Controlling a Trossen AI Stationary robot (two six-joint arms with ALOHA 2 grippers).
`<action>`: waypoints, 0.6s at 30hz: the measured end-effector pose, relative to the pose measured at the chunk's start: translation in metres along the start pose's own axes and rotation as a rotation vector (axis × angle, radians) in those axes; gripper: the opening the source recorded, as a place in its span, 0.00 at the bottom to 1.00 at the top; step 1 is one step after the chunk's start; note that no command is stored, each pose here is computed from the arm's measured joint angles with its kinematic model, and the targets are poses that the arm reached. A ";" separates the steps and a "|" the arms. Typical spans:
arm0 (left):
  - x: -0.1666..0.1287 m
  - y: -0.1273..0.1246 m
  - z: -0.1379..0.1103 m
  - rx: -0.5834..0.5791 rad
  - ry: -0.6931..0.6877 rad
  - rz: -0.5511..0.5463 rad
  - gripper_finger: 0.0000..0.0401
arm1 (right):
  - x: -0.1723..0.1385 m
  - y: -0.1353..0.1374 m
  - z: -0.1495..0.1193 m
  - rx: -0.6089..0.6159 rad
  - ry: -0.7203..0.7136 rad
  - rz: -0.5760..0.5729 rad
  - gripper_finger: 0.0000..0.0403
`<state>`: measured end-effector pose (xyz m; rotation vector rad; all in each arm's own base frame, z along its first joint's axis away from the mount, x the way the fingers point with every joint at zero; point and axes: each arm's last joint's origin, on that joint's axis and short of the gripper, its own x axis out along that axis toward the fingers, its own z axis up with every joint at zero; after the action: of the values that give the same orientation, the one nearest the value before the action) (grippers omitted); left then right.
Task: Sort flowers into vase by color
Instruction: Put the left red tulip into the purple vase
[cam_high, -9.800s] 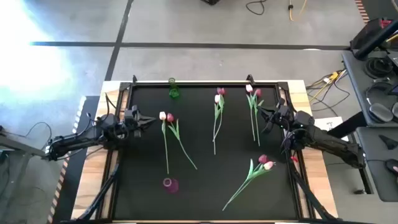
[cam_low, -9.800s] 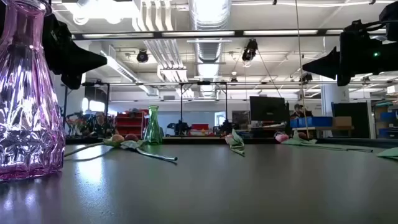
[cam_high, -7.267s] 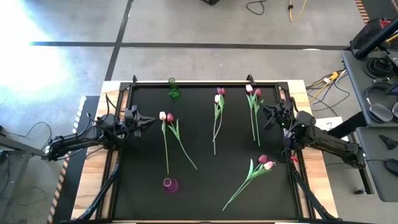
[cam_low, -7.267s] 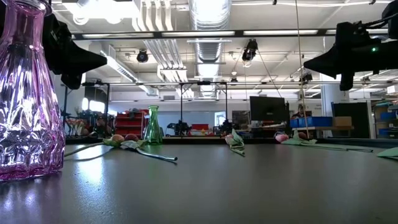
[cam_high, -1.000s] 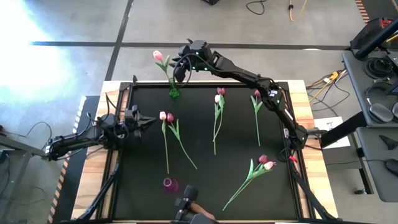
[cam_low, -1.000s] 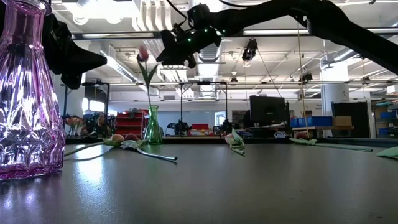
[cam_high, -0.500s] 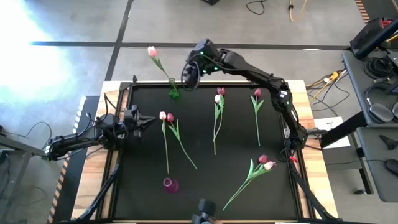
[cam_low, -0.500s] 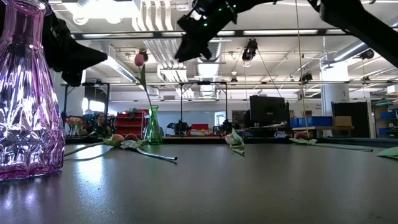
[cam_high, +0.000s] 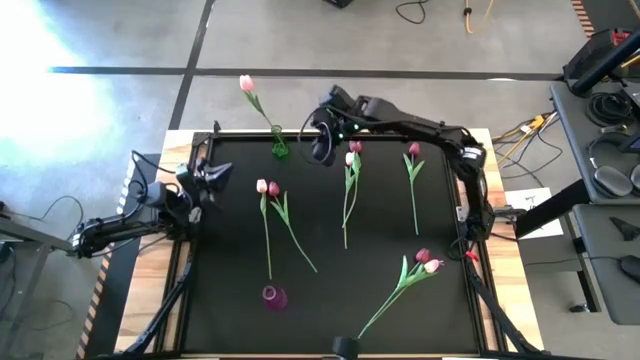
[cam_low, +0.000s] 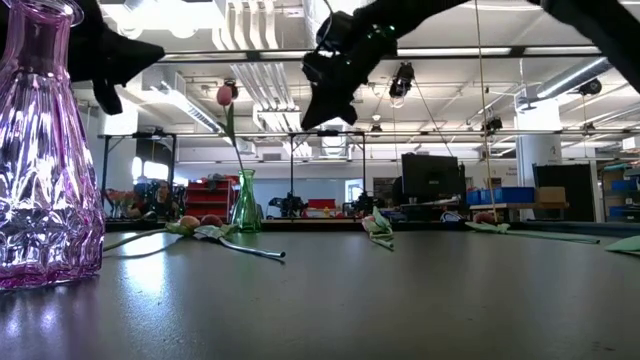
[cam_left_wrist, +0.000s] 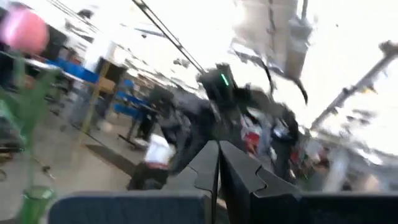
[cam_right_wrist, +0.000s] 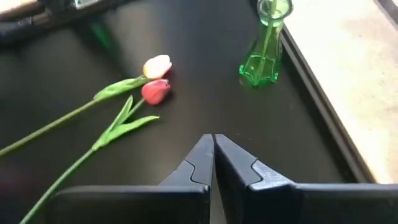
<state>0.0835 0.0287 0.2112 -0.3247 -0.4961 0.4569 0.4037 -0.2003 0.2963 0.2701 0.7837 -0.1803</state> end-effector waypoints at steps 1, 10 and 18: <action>0.000 0.000 0.000 -0.002 -0.003 0.007 0.00 | 0.001 0.001 -0.006 0.014 -0.030 0.000 0.02; 0.010 0.004 -0.021 -0.254 0.215 0.110 0.00 | -0.043 0.014 -0.067 0.125 -0.094 -0.085 0.02; 0.036 -0.012 -0.015 -0.446 0.655 0.368 0.00 | -0.107 0.021 -0.104 0.156 -0.171 -0.133 0.02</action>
<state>0.1236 0.0339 0.2174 -0.9679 0.1176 0.5601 0.2655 -0.1419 0.3062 0.3456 0.6185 -0.3863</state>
